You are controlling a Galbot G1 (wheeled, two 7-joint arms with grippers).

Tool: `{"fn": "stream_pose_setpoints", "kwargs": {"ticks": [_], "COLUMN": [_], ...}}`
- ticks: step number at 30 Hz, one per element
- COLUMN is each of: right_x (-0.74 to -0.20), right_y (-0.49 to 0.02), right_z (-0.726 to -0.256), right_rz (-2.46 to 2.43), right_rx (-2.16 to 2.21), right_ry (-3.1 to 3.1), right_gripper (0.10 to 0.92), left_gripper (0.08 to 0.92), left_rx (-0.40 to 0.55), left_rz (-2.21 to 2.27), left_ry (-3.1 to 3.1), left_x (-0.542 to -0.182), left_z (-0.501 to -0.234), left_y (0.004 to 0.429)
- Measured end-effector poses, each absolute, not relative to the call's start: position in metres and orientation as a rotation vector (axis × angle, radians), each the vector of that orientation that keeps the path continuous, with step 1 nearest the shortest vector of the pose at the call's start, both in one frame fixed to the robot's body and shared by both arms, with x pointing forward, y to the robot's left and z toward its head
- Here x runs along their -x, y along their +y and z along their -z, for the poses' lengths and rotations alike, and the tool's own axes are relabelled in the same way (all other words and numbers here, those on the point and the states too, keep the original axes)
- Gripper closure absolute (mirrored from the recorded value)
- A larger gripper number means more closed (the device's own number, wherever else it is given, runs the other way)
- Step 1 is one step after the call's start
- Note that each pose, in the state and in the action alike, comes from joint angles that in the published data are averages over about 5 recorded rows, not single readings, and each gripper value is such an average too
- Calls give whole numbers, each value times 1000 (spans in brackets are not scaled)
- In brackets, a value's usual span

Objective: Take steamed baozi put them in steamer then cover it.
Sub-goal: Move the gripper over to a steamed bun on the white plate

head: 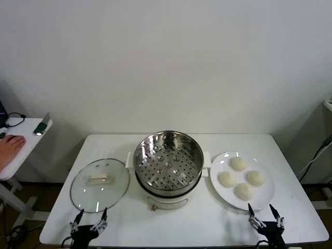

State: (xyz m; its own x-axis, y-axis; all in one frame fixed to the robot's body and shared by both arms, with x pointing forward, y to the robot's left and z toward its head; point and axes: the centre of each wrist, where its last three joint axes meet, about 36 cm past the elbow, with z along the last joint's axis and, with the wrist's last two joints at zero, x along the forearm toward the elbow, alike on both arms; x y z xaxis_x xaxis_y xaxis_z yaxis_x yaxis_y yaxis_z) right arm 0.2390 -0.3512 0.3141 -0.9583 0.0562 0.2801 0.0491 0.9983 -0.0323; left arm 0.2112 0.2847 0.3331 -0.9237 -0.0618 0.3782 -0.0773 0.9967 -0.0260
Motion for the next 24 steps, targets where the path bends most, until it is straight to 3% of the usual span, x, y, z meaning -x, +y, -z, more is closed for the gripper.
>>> {"fn": "stream_pose_setpoints", "kwargs": {"ticks": [5, 11, 24], "right_x": [-270, -347, -499], "right_y": [-353, -362, -405], "right_z": [-336, -384, -494], "right_rz": [-93, -225, -966], "right_rx": [92, 8, -708], "right_ry": [-2843, -2828, -2489], "right_gripper": [200, 200, 200], "left_gripper": [177, 177, 177], "left_rx": [-86, -64, -31], "left_rz": [-57, -65, -58], "left_ry": [-2757, -2773, -2802], "left_x": [-212, -218, -227], "left_z": [-335, -337, -345], "left_y": [283, 279, 274]}}
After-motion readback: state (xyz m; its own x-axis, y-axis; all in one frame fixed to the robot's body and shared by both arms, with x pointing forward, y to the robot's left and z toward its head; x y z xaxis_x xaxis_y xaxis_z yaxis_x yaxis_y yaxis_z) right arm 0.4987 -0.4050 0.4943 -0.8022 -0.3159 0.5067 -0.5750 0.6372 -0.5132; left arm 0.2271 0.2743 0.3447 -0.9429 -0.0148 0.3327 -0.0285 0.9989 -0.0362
